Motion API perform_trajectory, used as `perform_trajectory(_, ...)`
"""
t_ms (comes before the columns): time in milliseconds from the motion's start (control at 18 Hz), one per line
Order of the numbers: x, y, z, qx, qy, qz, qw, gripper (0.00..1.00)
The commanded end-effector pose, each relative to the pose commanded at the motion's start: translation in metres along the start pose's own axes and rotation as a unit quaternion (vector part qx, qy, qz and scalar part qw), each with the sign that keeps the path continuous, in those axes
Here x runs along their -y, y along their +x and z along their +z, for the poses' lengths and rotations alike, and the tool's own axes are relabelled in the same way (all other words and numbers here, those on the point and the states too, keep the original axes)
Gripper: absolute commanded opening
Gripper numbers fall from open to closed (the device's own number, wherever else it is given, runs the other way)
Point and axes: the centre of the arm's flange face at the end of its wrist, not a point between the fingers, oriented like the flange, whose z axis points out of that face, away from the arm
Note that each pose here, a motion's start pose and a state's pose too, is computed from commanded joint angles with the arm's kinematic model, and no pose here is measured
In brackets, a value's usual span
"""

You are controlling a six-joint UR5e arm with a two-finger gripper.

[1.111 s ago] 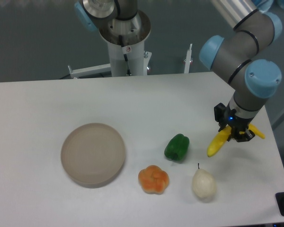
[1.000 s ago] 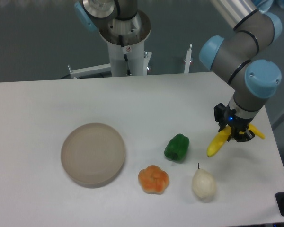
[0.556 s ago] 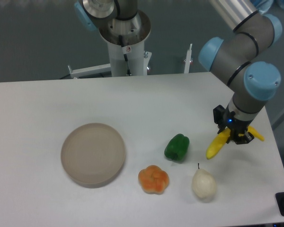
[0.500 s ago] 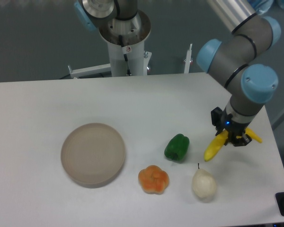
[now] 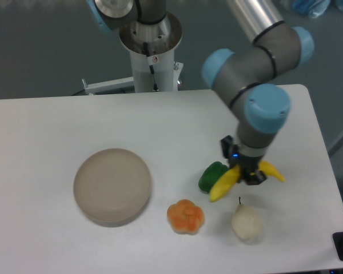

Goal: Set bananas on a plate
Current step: 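Carry the held banana over the green pepper toward the beige plate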

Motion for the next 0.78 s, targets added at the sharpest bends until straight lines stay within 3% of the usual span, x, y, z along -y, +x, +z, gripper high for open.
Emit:
perform_trajectory(444, 0.102, 0.064, 0.012, -0.012, -0.002, 0.02, 0.9997, 0.18)
perform_trajectory(778, 0.137, 0.1, 0.043, -0.017, 0.004, 0.052, 0.9985, 0.19)
